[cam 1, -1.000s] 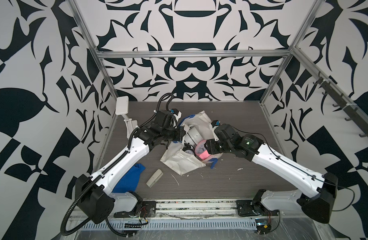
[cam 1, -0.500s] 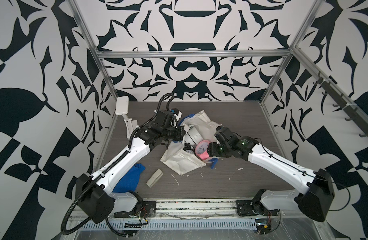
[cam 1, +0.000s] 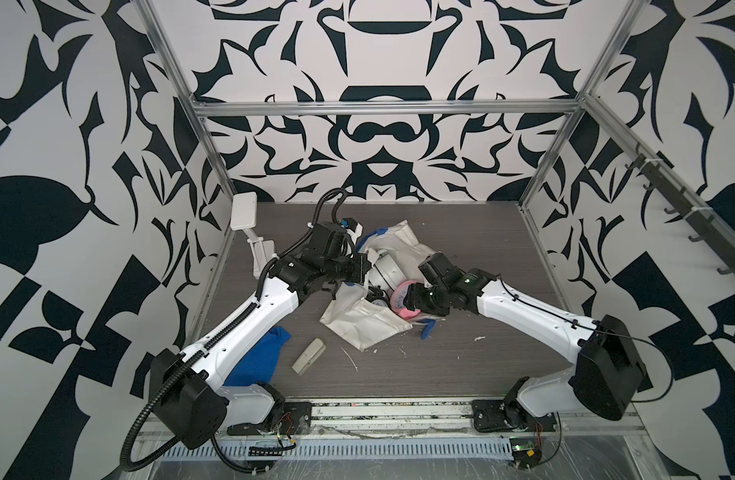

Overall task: Take the alarm clock out of the canvas bag
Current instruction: Pick up the alarm from the canvas bag, then place the alarm at the center of the board.

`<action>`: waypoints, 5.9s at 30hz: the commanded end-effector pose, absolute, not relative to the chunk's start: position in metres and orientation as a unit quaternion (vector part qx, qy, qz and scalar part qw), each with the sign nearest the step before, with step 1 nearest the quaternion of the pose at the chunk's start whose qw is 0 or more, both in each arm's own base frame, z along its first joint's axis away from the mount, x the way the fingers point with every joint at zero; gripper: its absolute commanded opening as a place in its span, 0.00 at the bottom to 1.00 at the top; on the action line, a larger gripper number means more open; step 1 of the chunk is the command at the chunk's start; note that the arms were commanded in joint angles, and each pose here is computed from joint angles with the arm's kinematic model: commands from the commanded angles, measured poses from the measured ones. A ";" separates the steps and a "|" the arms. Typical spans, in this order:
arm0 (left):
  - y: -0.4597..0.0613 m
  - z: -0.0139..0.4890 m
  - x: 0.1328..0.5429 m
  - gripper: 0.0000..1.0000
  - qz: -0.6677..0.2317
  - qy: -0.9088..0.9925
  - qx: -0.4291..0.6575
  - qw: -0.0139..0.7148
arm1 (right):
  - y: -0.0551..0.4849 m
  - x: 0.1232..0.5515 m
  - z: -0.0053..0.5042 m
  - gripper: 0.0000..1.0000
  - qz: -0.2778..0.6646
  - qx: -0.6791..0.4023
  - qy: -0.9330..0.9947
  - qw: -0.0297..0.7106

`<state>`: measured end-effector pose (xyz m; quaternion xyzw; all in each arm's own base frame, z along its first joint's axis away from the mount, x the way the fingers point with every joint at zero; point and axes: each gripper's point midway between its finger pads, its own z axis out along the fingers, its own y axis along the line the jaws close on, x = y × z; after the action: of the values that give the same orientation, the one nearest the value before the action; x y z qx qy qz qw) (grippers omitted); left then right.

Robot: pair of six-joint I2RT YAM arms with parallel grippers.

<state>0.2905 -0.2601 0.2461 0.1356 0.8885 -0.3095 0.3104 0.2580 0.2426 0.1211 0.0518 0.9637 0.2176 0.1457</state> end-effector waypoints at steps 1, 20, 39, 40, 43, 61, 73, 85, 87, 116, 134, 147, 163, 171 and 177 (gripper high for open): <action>-0.262 0.252 0.285 0.00 -0.317 0.880 0.148 0.320 | 0.264 0.266 0.139 0.64 0.277 0.050 0.946 0.162; -0.261 0.261 0.284 0.00 -0.321 0.876 0.148 0.329 | 0.255 0.287 0.186 0.35 0.239 -0.007 0.940 0.244; -0.260 0.260 0.284 0.00 -0.318 0.877 0.148 0.329 | 0.220 0.277 0.280 0.30 0.355 -0.067 0.877 0.318; -0.260 0.262 0.284 0.00 -0.319 0.876 0.148 0.330 | 0.219 0.276 0.284 0.30 0.360 -0.066 0.874 0.320; -0.260 0.262 0.284 0.00 -0.318 0.877 0.148 0.329 | 0.216 0.275 0.294 0.30 0.375 -0.064 0.865 0.326; -0.247 0.263 0.295 0.00 -0.281 0.886 0.123 0.349 | 0.166 0.272 0.371 0.28 0.416 -0.054 0.817 0.396; -0.245 0.267 0.296 0.00 -0.277 0.885 0.121 0.353 | 0.103 0.315 0.351 0.25 0.331 0.066 0.835 0.435; -0.240 0.265 0.289 0.00 -0.280 0.886 0.118 0.350 | 0.098 0.387 0.264 0.26 0.318 0.117 0.870 0.358; -0.239 0.266 0.287 0.00 -0.280 0.886 0.117 0.351 | 0.096 0.397 0.251 0.26 0.317 0.126 0.872 0.350; -0.234 0.263 0.284 0.00 -0.272 0.889 0.113 0.350 | 0.091 0.473 0.111 0.26 0.368 0.202 0.887 0.194; -0.235 0.259 0.287 0.00 -0.268 0.892 0.113 0.347 | 0.090 0.471 0.079 0.37 0.371 0.209 0.888 0.173; -0.237 0.258 0.287 0.00 -0.268 0.893 0.118 0.342 | 0.085 0.469 0.092 0.46 0.375 0.202 0.883 0.198; -0.237 0.260 0.285 0.00 -0.273 0.891 0.119 0.342 | 0.080 0.463 0.090 0.50 0.373 0.209 0.881 0.202; -0.238 0.262 0.285 0.00 -0.275 0.890 0.118 0.343 | 0.075 0.460 0.090 0.53 0.370 0.214 0.881 0.204; -0.239 0.263 0.285 0.00 -0.276 0.891 0.119 0.341 | 0.072 0.458 0.088 0.56 0.366 0.218 0.882 0.203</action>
<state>0.2884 -0.2317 0.2475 0.1085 0.9001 -0.2568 0.3347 0.4556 0.0757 0.0629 0.2282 0.8859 0.3654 0.1721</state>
